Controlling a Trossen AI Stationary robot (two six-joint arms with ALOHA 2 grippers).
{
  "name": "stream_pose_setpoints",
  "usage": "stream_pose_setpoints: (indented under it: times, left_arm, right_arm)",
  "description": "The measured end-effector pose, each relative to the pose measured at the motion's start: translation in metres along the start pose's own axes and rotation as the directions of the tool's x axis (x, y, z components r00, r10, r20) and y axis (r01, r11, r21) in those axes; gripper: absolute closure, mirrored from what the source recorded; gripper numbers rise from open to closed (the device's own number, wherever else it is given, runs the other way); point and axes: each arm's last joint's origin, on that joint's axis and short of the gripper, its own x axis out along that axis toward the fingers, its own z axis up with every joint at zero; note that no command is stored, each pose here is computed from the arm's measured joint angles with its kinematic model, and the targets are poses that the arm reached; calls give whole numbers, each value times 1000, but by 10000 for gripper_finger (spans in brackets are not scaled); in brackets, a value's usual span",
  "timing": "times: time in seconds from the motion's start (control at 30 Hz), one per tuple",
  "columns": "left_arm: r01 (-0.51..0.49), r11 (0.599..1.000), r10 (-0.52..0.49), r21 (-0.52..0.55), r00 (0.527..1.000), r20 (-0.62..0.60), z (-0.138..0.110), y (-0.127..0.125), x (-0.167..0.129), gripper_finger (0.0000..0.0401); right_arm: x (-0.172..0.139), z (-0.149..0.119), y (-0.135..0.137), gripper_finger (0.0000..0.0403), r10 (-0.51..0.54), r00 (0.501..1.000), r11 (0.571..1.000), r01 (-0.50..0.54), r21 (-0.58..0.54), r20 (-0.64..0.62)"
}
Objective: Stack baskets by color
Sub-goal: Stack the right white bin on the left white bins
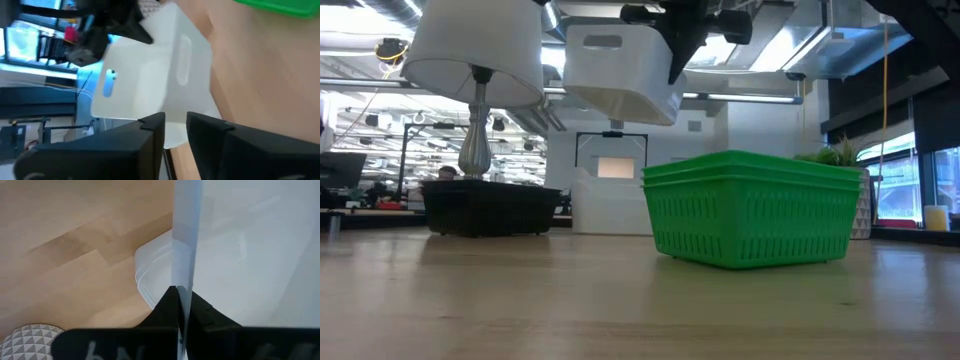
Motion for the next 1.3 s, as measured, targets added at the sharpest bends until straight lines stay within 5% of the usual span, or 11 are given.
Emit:
stream_pose_setpoints:
  times: [0.47,0.6,0.9,1.3]
  left_arm:
    - [-21,1000,21,4,1000,-4,1,2,2,320]
    - [-62,985,69,162,997,-39,0,3,2,320]
    - [-42,877,87,479,994,-71,-4,8,6,320]
    - [37,857,-26,514,999,-28,-11,14,16,320]
  right_arm:
    - [0,1,-1,403,-7,1000,1000,7,-13,4]
    - [0,1,0,402,-6,1000,996,7,-90,7]
    - [0,3,-4,402,-38,999,970,46,-240,38]
    - [-1,5,-5,402,-59,997,917,71,-392,43]
